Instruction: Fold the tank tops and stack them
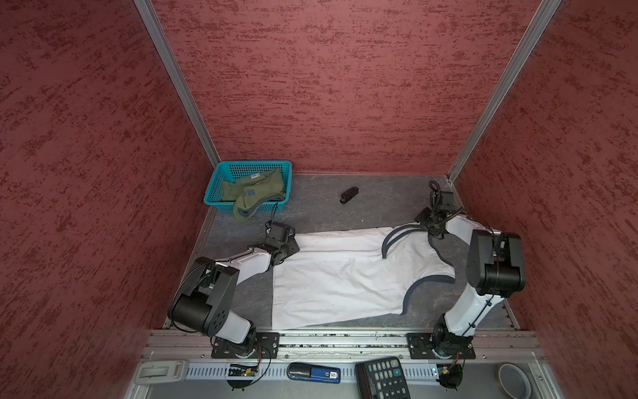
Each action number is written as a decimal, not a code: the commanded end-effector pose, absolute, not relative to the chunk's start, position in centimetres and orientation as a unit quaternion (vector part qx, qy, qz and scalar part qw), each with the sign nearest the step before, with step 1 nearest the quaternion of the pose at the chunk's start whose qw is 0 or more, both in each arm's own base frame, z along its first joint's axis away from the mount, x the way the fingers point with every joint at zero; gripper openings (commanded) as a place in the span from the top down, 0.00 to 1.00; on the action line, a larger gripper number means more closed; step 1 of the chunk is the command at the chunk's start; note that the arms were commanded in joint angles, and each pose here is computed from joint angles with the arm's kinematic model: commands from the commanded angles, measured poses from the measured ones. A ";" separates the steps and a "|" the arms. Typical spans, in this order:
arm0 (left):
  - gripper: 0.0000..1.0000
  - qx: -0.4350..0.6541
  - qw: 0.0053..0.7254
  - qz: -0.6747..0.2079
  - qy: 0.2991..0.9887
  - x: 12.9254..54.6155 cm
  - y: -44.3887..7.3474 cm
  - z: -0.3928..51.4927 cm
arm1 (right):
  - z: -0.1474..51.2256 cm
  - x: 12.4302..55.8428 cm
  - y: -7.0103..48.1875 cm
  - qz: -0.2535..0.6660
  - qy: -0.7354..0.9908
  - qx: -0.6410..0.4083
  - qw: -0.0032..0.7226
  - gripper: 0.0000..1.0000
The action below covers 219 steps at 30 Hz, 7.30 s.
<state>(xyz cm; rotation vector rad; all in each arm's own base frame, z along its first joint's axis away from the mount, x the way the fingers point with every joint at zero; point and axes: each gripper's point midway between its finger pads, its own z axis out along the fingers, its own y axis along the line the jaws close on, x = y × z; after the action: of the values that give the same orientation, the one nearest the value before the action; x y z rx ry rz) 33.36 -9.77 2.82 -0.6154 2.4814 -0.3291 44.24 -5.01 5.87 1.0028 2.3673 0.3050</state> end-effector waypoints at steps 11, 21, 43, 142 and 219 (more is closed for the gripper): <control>0.34 -0.243 0.188 -0.059 0.950 28.6 -7.7 -1.5 | 4.8 43.1 -7.0 0.089 0.867 0.409 0.272 0.52; 0.34 -0.241 0.183 -0.059 0.951 28.2 -7.8 -1.9 | 4.2 43.2 -7.4 0.084 0.861 0.416 0.280 0.48; 0.34 -0.241 0.185 -0.061 0.951 28.3 -7.8 -1.8 | 6.1 44.1 -7.0 0.108 0.856 0.411 0.295 0.54; 0.14 -0.196 0.226 -0.097 0.949 29.3 -9.8 4.5 | 8.9 43.5 -12.0 0.129 0.816 0.447 0.344 0.29; 0.08 -0.191 0.208 -0.074 0.957 38.0 -13.0 1.8 | 4.0 46.2 0.7 0.192 0.887 0.323 0.268 0.62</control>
<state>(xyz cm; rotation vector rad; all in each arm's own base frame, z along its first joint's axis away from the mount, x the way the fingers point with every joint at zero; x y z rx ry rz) 39.10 -14.49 3.51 -0.5373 2.5714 -0.3178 46.16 1.73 3.54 0.8442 2.3981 0.5668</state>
